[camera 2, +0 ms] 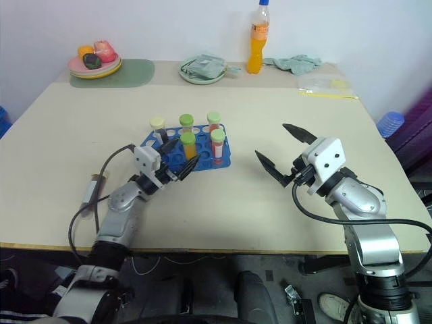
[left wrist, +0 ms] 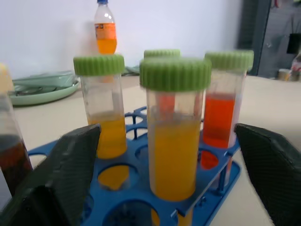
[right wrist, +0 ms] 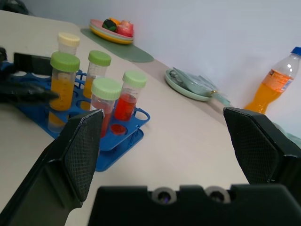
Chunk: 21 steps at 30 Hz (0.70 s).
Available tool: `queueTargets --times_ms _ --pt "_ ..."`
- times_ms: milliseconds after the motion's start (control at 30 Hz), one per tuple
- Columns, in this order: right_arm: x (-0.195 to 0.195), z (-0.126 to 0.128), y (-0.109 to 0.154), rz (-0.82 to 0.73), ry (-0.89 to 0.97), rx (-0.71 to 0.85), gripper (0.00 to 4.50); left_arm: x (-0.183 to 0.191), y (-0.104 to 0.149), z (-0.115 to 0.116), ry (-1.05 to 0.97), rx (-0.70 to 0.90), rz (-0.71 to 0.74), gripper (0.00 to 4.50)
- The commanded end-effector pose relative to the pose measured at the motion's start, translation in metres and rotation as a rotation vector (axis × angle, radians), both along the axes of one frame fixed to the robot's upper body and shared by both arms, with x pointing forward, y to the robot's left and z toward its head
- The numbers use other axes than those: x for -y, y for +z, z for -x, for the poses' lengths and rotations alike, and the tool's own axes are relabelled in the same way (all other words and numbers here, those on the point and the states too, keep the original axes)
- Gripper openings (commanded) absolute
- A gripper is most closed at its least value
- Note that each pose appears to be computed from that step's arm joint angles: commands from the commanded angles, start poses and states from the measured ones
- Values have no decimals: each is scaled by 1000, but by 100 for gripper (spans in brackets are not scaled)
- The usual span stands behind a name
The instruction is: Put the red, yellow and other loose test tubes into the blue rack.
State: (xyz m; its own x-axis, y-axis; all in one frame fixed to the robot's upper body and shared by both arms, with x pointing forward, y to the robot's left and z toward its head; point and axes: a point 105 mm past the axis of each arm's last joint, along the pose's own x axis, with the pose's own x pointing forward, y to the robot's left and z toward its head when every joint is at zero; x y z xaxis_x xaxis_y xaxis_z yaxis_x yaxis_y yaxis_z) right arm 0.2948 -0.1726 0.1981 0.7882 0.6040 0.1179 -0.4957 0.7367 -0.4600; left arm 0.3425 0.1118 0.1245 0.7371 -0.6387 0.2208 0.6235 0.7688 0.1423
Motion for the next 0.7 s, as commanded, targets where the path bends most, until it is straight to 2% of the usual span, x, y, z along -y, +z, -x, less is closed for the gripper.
queueTargets --times_ms 33,200,333,500,667,700 --pt "1 0 8 6 6 38 450 -9 23 14 24 15 -10 447" --pt "-3 -4 5 -7 24 34 450 -32 53 26 94 62 -37 447" --pt "-6 -6 5 -9 41 38 450 -52 61 36 169 20 -125 447" --pt "-3 -8 -1 2 66 25 450 -103 62 52 293 -262 -168 447" --pt "-5 -5 -3 14 136 -1 450 -135 76 56 301 -565 -77 447" --pt "-5 -4 -3 24 155 -5 450 -141 75 59 300 -676 -97 447"
